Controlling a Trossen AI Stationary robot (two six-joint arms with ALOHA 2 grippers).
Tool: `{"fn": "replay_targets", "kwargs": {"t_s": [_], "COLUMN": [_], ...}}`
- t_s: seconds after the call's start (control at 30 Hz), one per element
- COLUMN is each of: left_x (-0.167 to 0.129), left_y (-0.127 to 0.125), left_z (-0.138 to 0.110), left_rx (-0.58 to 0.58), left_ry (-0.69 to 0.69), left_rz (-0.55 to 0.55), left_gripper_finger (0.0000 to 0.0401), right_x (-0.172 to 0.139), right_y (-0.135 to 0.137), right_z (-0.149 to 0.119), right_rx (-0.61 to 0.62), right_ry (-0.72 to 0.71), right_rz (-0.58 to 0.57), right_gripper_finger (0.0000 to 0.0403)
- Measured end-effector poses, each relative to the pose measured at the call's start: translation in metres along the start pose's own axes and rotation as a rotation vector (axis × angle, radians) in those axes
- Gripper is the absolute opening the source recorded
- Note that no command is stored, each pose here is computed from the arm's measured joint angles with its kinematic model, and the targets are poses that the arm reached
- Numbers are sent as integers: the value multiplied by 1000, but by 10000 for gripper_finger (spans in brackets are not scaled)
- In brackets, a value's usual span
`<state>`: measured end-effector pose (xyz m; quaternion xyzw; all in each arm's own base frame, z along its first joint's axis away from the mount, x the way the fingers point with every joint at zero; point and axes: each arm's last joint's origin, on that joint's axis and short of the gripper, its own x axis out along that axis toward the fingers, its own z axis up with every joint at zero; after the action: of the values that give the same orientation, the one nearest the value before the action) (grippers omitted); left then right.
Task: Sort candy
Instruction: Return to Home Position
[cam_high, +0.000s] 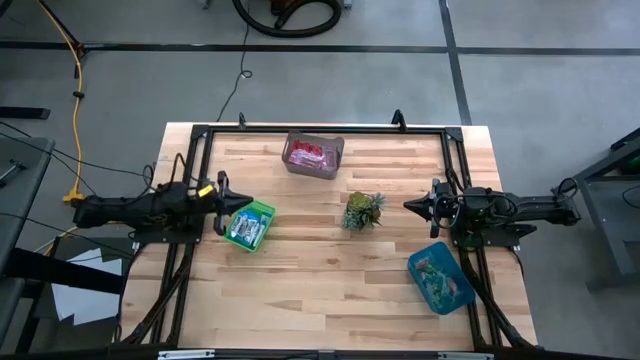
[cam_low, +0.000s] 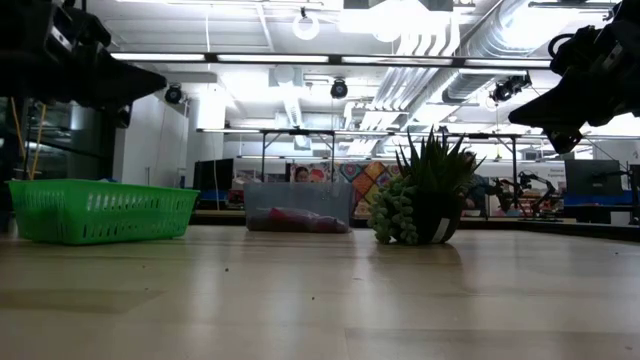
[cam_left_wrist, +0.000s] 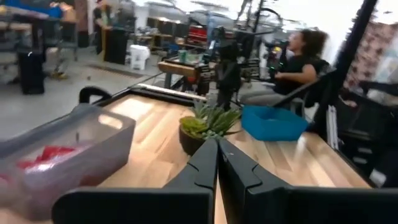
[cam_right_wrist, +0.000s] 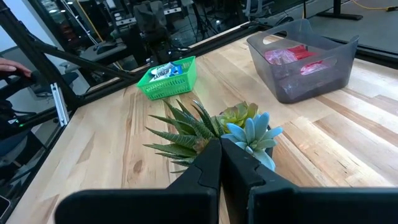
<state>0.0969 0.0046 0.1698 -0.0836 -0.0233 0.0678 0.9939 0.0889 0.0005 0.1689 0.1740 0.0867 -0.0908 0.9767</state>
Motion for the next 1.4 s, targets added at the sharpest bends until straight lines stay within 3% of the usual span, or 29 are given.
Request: {"fn": "replay_targets", "kwargs": {"t_s": [0.2,0.67,1.4], "left_x": [0,0,0], "left_y": [-1,-1,-1], "left_z": [-1,-1,-1], "left_rx": [71,-23,-22], "left_ry": [11,12,14], "left_rz": [-40,-40,-39], "left_gripper_finger": [0,0,0], "right_x": [0,0,0], "right_y": [0,0,0], "right_z": [0,0,0], "right_rx": [0,0,0], "right_ry": [0,0,0], "right_rz": [0,0,0], "right_gripper_finger": [0,0,0]}}
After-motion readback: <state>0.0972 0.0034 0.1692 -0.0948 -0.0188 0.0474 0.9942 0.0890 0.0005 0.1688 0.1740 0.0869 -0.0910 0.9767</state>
